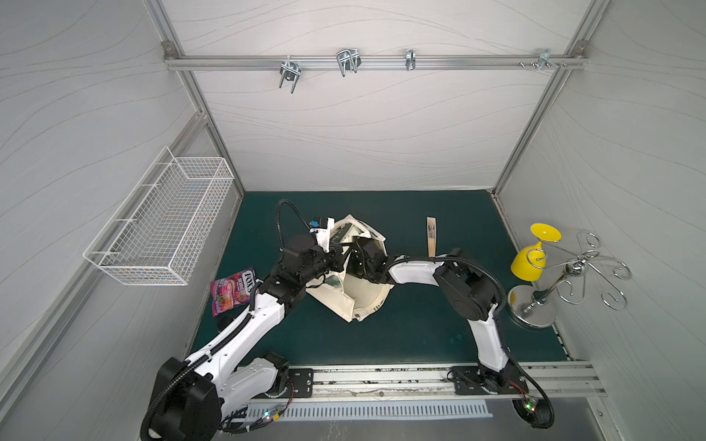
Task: Take out the folding fans from the tote bags
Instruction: Pick up the folding fan from the canvas bag.
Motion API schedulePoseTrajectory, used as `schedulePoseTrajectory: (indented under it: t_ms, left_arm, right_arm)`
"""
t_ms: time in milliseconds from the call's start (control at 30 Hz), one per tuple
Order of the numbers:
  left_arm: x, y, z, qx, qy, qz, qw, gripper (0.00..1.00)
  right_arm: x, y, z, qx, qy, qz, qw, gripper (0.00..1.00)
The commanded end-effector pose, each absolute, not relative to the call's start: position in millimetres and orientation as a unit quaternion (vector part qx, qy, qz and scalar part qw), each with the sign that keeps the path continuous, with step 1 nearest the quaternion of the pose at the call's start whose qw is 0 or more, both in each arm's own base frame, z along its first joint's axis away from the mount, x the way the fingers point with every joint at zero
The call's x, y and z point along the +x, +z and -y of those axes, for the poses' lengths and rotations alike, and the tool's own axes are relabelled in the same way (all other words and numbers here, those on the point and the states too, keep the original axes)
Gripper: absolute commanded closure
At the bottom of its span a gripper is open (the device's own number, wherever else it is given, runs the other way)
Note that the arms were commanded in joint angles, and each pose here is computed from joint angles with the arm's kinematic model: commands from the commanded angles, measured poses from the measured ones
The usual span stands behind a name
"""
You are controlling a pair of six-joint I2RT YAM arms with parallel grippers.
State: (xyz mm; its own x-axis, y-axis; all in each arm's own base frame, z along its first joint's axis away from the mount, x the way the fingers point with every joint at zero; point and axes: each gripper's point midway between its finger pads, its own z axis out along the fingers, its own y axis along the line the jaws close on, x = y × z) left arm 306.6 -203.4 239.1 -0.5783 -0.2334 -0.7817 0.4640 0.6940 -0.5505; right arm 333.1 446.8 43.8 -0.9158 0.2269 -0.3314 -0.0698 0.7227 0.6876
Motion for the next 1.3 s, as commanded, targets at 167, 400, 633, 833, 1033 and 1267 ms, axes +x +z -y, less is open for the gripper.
schedulePoseTrajectory:
  t_ms: [167,400,633,833,1033,1267]
  left_arm:
    - [301.1,273.3,219.3,0.092,-0.444,-0.758,0.47,1.0]
    - [301.4,276.3,218.5,0.083,-0.45,-0.753,0.474,1.0]
    - [303.3,275.8,217.1,0.062,-0.459,-0.751,0.471,1.0]
    - [304.5,275.2,208.1,0.047,-0.439,-0.757,0.481,1.0]
    - [317.9,265.4,180.6,0.002,-0.359,-0.782,0.509,1.0]
    - [333.7,271.1,145.4,-0.041,-0.263,-0.783,0.562,1.0]
  right_arm:
    - [354.5,27.4,-449.2,0.081,0.372,-0.905,0.193,0.73]
    - [362.8,24.6,-449.4,0.097,0.382,-0.899,0.191,0.73]
    - [376.5,30.8,-465.7,0.107,0.418,-0.882,0.189,0.68]
    - [377.7,28.3,-473.0,0.1,0.426,-0.881,0.18,0.8]
    - [369.6,43.6,-465.5,0.057,0.419,-0.884,0.199,0.89]
    - [346.5,67.8,-451.6,-0.006,0.407,-0.885,0.226,0.98]
